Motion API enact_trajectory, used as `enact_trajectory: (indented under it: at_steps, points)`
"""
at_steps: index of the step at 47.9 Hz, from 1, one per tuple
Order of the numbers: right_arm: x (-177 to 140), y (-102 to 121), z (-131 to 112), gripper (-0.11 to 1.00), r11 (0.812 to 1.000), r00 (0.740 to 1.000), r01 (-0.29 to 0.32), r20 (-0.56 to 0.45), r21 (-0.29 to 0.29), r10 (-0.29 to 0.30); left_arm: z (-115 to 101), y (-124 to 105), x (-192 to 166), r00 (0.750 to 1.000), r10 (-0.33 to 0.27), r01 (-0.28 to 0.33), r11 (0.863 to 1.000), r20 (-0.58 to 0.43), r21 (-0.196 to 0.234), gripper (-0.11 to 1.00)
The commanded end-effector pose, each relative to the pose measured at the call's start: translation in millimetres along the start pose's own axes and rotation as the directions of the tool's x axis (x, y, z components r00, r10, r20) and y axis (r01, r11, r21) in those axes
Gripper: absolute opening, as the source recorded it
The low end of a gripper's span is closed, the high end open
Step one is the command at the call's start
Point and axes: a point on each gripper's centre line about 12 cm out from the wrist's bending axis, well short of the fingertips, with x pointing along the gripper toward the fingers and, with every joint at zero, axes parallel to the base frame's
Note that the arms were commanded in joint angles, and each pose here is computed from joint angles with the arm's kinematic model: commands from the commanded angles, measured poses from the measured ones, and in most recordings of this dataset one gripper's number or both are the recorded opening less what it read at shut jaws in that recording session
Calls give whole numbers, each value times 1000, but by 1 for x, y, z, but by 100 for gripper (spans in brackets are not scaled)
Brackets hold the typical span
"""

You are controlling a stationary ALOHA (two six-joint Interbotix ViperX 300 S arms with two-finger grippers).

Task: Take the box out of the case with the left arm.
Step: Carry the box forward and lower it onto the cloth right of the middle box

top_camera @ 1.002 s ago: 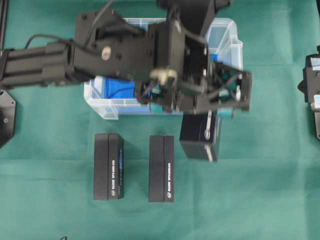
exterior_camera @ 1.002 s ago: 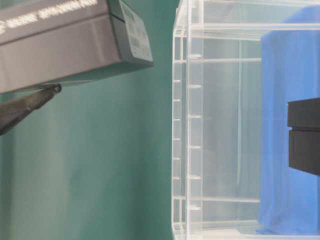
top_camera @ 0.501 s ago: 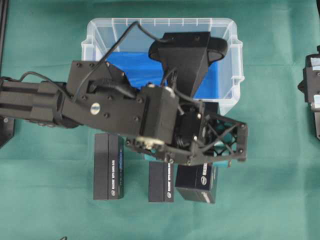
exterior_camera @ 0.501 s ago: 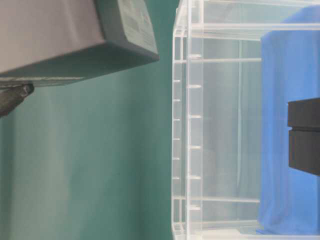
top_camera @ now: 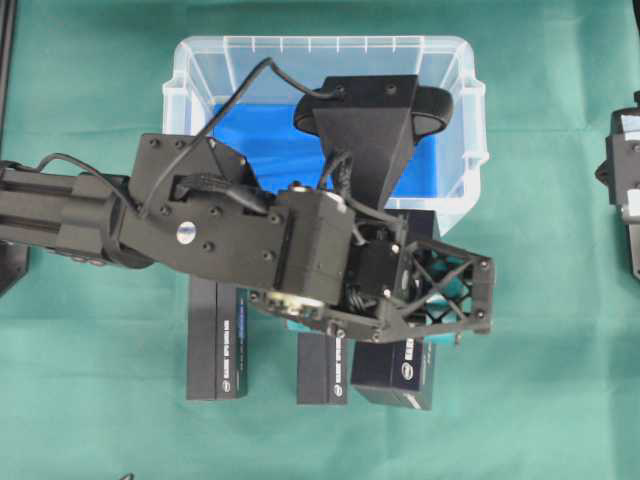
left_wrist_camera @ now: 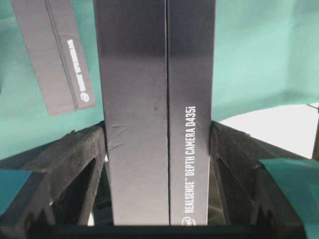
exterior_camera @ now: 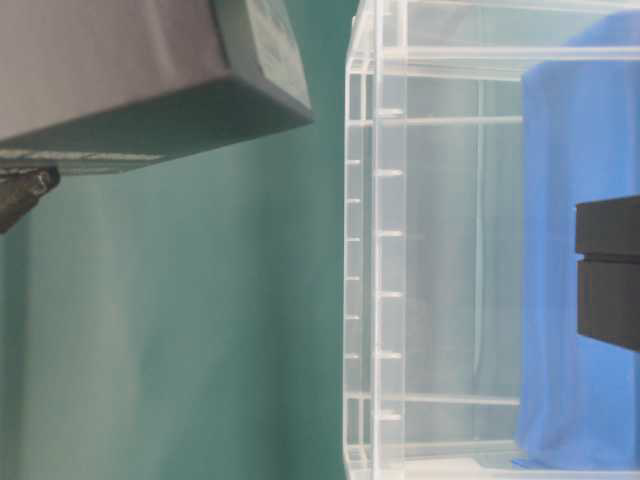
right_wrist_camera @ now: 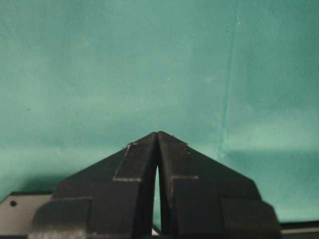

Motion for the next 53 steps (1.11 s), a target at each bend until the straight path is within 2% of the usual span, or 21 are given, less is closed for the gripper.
enact_trajectory:
  at_steps: [1, 14, 31, 38, 49, 53]
  points:
    - [-6, -1, 7, 7, 1000, 1000, 0, 24, 7, 0, 0, -1, -20, 999, -54, 54, 999, 1, -1, 62]
    - [-6, -1, 7, 7, 1000, 1000, 0, 23, 6, 0, -4, 1, 0, 999, -27, 27, 1000, 31, -7, 62]
    - [-6, -1, 7, 7, 1000, 1000, 0, 23, 6, 0, -20, 6, 63, 999, -14, 14, 1000, 41, -4, 62]
    - [-6, -1, 7, 7, 1000, 1000, -1, 22, 6, 1, -28, 12, 88, 999, -9, 9, 1000, 36, -5, 62]
    - [-6, -1, 7, 7, 1000, 1000, -1, 21, 8, 1, -30, 27, 118, 998, 37, -37, 999, 45, -2, 61]
    - [-6, -1, 7, 7, 1000, 1000, 0, 23, 7, 0, -30, 28, 124, 998, 30, -30, 1000, 50, 0, 61]
